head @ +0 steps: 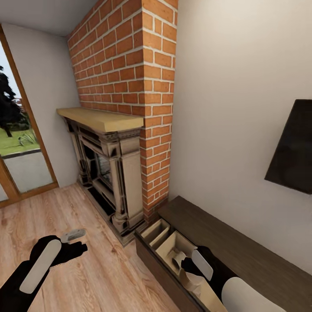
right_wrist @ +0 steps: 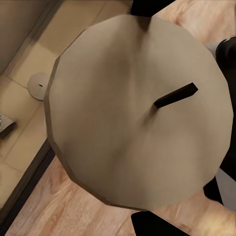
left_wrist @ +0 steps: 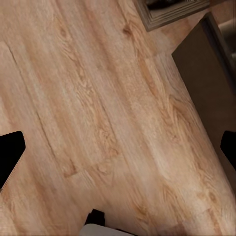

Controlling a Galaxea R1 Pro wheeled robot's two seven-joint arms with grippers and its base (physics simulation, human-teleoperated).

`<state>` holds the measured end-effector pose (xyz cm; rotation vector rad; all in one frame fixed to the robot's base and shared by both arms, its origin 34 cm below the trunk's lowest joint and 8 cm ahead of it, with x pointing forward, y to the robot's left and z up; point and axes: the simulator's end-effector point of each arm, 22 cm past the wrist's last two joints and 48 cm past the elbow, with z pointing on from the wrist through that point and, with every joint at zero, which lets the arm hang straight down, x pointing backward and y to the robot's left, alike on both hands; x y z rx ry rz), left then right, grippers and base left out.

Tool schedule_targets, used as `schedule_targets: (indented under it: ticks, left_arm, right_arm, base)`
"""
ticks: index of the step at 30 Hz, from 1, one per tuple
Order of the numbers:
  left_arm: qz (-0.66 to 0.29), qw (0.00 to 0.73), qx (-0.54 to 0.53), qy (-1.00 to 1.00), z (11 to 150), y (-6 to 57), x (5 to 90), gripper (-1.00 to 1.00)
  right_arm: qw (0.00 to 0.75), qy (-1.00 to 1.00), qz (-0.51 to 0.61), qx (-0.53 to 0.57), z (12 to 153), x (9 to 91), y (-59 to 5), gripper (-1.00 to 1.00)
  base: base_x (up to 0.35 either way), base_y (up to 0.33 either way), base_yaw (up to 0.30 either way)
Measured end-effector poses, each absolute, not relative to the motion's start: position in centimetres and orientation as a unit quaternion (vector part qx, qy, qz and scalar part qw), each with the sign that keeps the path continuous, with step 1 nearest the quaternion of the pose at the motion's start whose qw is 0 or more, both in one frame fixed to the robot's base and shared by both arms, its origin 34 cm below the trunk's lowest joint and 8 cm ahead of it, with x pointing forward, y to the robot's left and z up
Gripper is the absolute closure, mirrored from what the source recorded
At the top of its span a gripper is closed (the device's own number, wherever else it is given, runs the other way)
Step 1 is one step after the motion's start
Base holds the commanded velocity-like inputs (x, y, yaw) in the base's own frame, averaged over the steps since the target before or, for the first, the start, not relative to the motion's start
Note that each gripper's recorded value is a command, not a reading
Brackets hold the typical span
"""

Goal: Place each of the two pumpkins and all three candles from the living room inside a cabinet in the living room (use any cabinet), then make sure every cabinet is closed, and position the cauldron so it is next to a table in the living room.

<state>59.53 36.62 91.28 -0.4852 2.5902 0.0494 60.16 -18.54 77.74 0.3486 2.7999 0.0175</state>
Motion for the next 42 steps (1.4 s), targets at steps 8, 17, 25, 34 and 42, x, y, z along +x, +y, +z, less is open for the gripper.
schedule_targets:
  ticks: [8,17,25,34,42]
  left_arm:
    - [0.019,0.250,-0.177,0.952,91.24,36.58,59.54,-1.00]
    - [0.019,0.251,-0.177,0.952,91.26,36.56,59.56,-1.00]
    - [0.019,0.252,-0.176,0.951,91.34,36.53,59.60,-1.00]
    - [0.018,0.252,-0.176,0.951,91.41,36.48,59.62,-1.00]
    - [0.017,0.256,-0.175,0.950,91.74,36.41,59.73,-1.00]
  right_arm:
    - [0.159,0.980,0.007,0.122,77.74,60.17,-18.52,1.00]
    - [0.159,0.980,0.006,0.123,77.73,60.16,-18.54,1.00]
    - [0.158,0.980,0.007,0.123,77.72,60.15,-18.53,1.00]
    - [0.159,0.980,0.007,0.122,77.78,60.17,-18.54,1.00]
    - [0.161,0.979,0.007,0.122,77.93,60.23,-18.54,1.00]
  base:
    - [0.056,0.186,-0.280]
    - [0.002,0.008,-0.280]
    - [0.000,0.000,-0.280]
    - [0.000,0.079,-0.280]
    - [0.000,0.121,-0.280]
